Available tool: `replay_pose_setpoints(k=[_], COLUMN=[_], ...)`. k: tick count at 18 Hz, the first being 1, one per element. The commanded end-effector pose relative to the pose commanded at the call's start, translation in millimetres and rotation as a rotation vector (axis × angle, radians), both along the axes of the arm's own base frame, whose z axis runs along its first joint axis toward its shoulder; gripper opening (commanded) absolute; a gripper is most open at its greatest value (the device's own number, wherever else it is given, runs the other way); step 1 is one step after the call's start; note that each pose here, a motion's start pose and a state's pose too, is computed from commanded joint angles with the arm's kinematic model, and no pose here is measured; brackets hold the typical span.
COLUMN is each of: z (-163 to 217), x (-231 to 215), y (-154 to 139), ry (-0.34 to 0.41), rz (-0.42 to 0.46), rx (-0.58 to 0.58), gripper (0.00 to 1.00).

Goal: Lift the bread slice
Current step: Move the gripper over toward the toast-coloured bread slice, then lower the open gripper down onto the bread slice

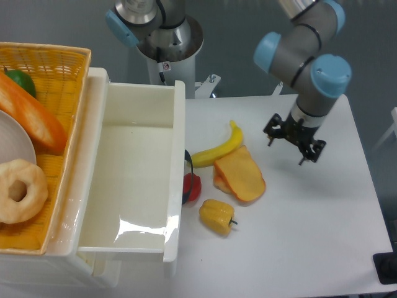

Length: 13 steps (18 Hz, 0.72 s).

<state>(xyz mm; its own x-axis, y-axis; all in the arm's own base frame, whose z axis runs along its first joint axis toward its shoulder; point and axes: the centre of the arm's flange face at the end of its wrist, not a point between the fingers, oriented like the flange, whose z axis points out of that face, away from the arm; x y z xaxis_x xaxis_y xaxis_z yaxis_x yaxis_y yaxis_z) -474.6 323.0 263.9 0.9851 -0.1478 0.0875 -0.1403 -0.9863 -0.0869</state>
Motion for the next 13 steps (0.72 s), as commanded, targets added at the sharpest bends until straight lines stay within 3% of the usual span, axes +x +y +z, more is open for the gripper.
replay_pose_setpoints(k=[8, 13], z=[-21.0, -28.6], x=[47.7, 61.0], y=[53.6, 66.4], ry=[-0.044, -0.055], rz=[0.004, -0.008], rx=[-0.038, -0.051], gripper=[1.0, 1.0])
